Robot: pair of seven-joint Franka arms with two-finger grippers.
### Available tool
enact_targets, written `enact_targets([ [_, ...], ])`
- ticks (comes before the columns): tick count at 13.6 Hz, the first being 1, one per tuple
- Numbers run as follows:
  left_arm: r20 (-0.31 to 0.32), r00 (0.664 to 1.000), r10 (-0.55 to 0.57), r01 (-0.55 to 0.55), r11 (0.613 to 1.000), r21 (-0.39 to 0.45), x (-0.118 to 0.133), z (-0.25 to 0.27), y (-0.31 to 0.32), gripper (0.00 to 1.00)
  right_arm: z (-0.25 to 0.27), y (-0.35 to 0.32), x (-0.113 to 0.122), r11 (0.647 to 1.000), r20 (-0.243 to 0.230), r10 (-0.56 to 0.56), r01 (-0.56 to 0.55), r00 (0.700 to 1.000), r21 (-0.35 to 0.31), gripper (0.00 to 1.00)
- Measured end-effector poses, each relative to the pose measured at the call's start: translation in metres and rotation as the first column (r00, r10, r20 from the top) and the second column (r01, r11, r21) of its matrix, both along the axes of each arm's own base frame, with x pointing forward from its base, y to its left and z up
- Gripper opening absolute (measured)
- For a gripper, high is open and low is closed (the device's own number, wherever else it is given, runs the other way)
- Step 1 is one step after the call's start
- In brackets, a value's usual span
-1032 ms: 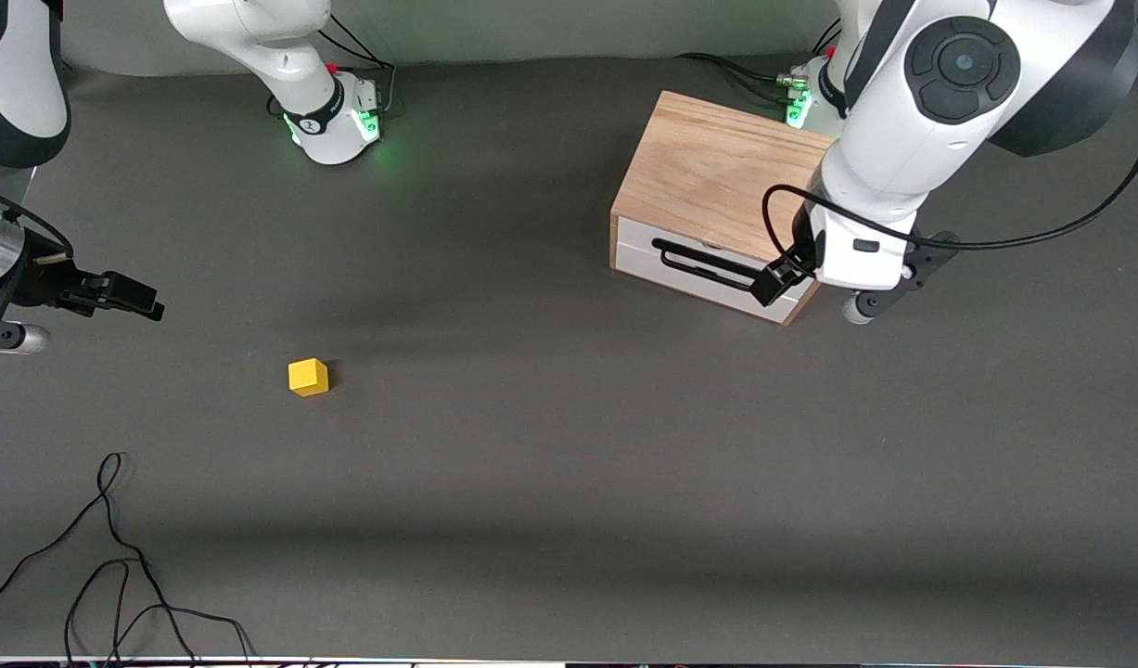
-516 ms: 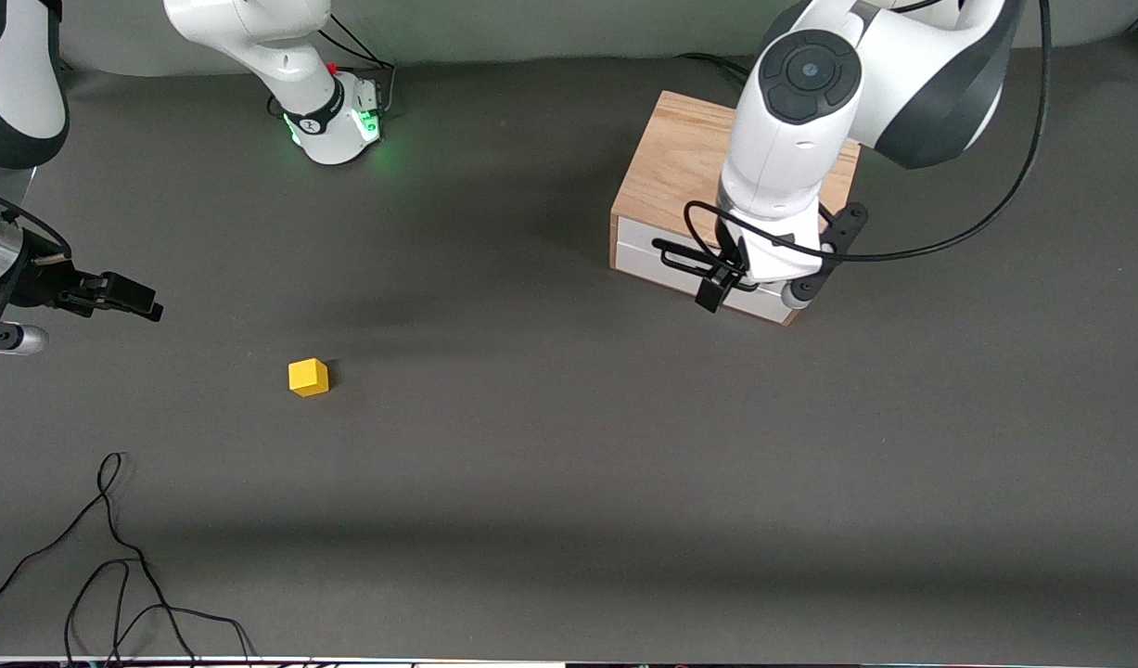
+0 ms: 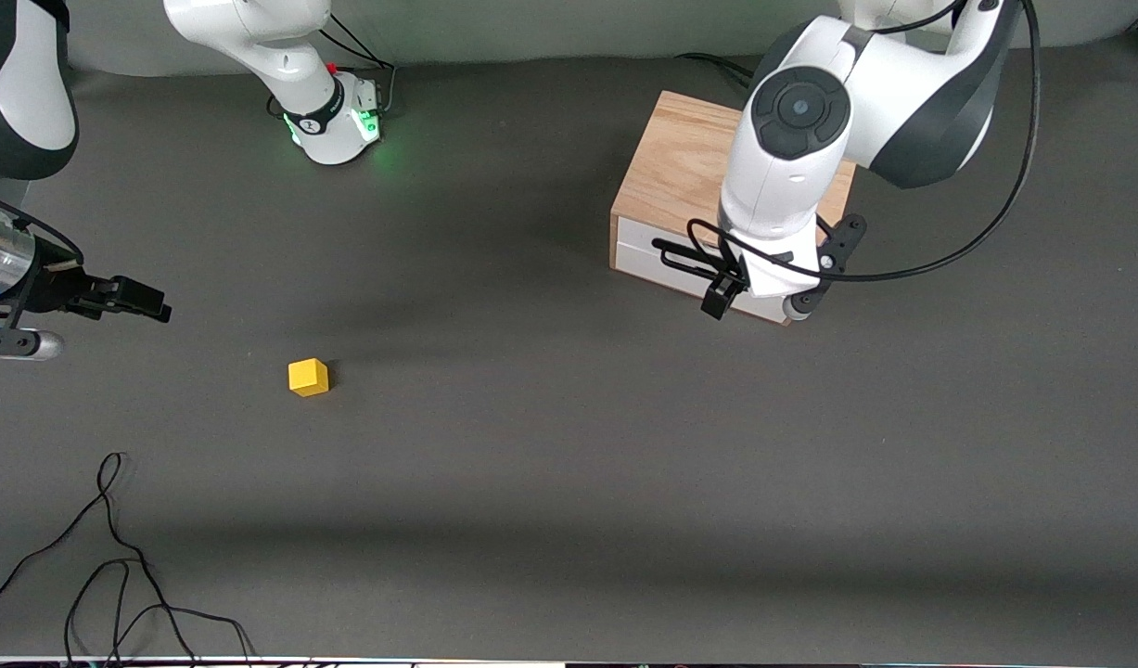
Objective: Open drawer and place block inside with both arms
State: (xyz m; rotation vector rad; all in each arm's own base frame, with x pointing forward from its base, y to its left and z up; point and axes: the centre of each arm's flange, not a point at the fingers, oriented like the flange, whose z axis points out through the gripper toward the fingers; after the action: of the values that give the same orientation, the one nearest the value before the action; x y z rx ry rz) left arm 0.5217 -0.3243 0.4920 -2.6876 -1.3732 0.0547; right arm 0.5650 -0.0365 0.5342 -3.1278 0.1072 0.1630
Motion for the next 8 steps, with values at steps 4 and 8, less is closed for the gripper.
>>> enact_targets([
  [4,-0.068,0.997,0.030,-0.030,1.000,-0.001,-0.001,-0.033,-0.004,1.00,0.005,-0.013,0.000,1.000,-0.001,-0.012,0.012,1.000,0.000,1.00],
  [8,-0.090,0.991,0.102,-0.103,0.995,-0.001,0.004,-0.062,-0.011,1.00,-0.001,-0.008,0.008,1.000,0.018,0.002,-0.002,1.000,-0.004,1.00],
])
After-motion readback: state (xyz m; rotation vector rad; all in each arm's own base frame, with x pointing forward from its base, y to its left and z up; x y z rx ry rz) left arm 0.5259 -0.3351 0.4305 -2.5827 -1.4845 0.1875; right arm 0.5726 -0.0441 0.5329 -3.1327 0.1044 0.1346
